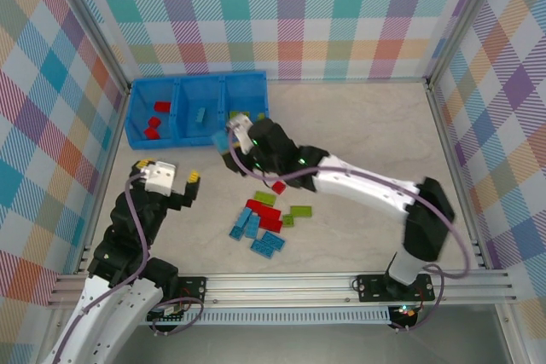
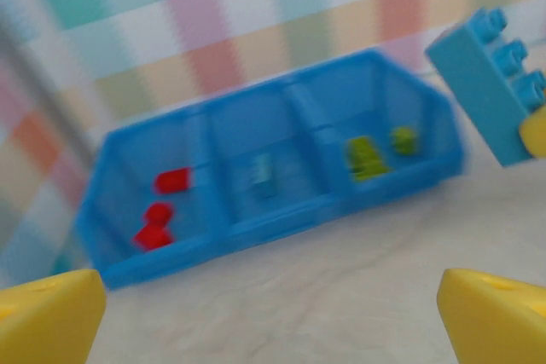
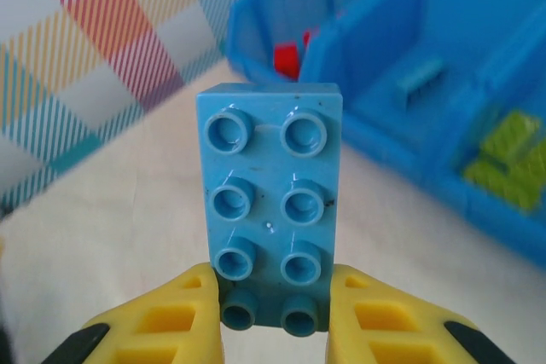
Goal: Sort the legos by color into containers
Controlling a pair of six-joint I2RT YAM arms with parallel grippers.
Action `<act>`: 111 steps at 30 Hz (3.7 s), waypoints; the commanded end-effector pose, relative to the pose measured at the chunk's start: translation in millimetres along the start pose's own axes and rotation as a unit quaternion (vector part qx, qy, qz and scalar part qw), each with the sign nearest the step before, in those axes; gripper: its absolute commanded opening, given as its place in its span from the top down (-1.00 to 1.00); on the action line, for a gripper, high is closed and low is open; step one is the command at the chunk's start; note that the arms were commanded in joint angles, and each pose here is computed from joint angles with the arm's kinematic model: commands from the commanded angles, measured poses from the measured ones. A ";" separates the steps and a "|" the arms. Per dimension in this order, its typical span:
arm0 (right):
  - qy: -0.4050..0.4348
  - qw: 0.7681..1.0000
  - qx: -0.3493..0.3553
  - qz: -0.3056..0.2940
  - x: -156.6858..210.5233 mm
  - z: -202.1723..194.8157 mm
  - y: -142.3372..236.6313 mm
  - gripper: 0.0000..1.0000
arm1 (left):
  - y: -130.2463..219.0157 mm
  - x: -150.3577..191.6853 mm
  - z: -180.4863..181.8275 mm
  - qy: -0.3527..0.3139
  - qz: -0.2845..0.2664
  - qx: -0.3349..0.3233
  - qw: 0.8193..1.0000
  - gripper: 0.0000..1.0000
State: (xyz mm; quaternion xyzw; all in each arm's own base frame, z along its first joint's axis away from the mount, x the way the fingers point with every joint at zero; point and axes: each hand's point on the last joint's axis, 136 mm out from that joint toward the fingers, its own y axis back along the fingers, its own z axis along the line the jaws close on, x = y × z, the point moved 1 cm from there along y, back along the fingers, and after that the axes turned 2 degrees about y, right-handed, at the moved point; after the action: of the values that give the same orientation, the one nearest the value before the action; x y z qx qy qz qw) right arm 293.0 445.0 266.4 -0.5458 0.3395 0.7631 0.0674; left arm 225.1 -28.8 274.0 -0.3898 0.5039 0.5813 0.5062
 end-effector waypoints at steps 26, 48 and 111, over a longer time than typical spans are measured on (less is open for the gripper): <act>0.067 0.993 0.081 0.057 -13.1 -74.3 -162.0 0.00 | 14.4 -6.2 48.8 0.079 -0.033 -0.134 0.987 -1.00; 0.174 0.930 0.003 0.323 19.7 -48.2 25.0 -0.62 | -10.2 -0.1 6.2 0.055 0.026 -0.020 0.998 -1.00; -0.099 0.989 0.023 0.112 129.7 -31.0 212.1 -0.99 | -145.7 51.3 -221.7 0.032 0.322 0.177 0.930 -0.16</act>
State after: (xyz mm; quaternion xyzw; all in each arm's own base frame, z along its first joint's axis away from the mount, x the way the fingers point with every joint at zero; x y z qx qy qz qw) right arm 155.9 210.8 219.9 -0.4140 0.4746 0.7757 -0.0387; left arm 302.3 -250.4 88.2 -0.0375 0.7237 0.6235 0.2933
